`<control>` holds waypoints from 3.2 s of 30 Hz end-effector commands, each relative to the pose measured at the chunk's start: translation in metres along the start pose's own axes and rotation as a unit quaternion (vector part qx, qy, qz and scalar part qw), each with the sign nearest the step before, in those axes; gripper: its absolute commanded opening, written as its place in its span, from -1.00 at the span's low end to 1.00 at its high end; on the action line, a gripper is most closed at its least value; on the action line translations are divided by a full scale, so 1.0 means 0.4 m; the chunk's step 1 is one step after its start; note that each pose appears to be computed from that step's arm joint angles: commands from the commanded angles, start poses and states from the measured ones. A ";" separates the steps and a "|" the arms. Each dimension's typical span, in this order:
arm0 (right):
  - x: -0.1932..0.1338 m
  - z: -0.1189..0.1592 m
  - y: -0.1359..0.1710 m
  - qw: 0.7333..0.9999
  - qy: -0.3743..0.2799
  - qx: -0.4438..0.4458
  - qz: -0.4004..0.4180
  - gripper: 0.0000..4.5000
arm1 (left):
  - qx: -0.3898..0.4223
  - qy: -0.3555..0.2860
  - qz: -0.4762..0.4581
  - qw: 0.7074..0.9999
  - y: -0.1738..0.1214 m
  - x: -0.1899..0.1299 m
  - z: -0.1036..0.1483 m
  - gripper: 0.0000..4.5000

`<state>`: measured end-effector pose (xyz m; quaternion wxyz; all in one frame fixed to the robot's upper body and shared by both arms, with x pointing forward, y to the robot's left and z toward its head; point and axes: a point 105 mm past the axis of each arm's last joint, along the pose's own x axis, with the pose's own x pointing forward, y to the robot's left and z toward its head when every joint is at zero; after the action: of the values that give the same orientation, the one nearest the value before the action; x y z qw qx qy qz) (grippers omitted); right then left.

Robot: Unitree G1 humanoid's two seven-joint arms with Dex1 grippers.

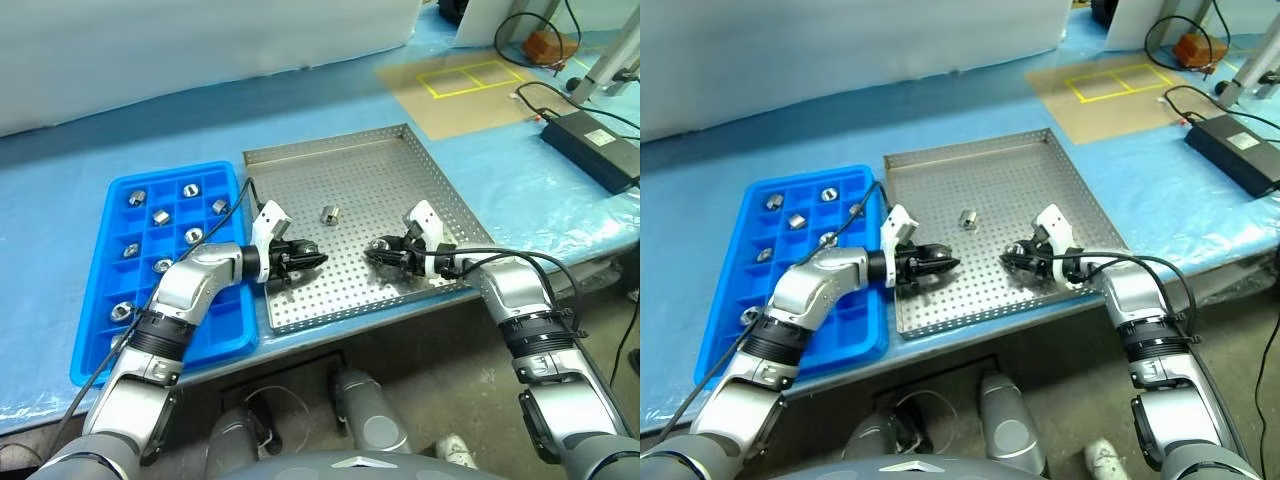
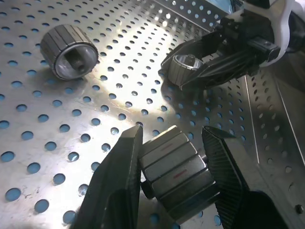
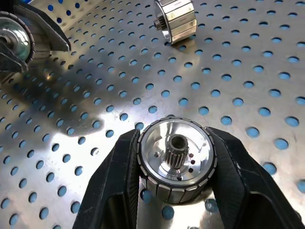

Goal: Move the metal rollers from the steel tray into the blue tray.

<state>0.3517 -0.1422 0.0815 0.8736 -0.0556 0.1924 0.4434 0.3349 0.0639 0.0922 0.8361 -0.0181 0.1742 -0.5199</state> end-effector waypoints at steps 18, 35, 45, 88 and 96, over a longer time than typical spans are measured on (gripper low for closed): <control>0.019 0.087 0.016 0.997 -0.066 0.026 0.022 0.75 | -0.027 0.010 -0.005 1.000 0.009 -0.017 0.004 -0.27; 0.033 0.090 0.025 0.997 -0.069 0.025 0.027 0.78 | 0.013 -0.041 0.020 0.999 0.021 -0.045 0.082 0.72; 0.037 0.162 0.125 0.989 -0.076 -0.066 0.106 0.78 | 0.006 -0.128 -0.050 0.990 -0.105 -0.245 0.176 0.72; 0.196 0.077 0.219 0.935 0.021 -0.229 0.269 -0.11 | 0.186 -0.024 0.072 0.980 -0.134 -0.407 0.008 0.74; 0.177 0.174 0.248 0.933 -0.031 -0.219 0.285 -0.43 | 0.150 -0.057 0.080 0.984 -0.145 -0.447 0.048 0.74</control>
<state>0.3295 -0.0194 0.0946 0.6820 -0.1870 0.1190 0.6970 0.2229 0.1907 0.1567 0.8768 0.0839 0.0644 -0.4691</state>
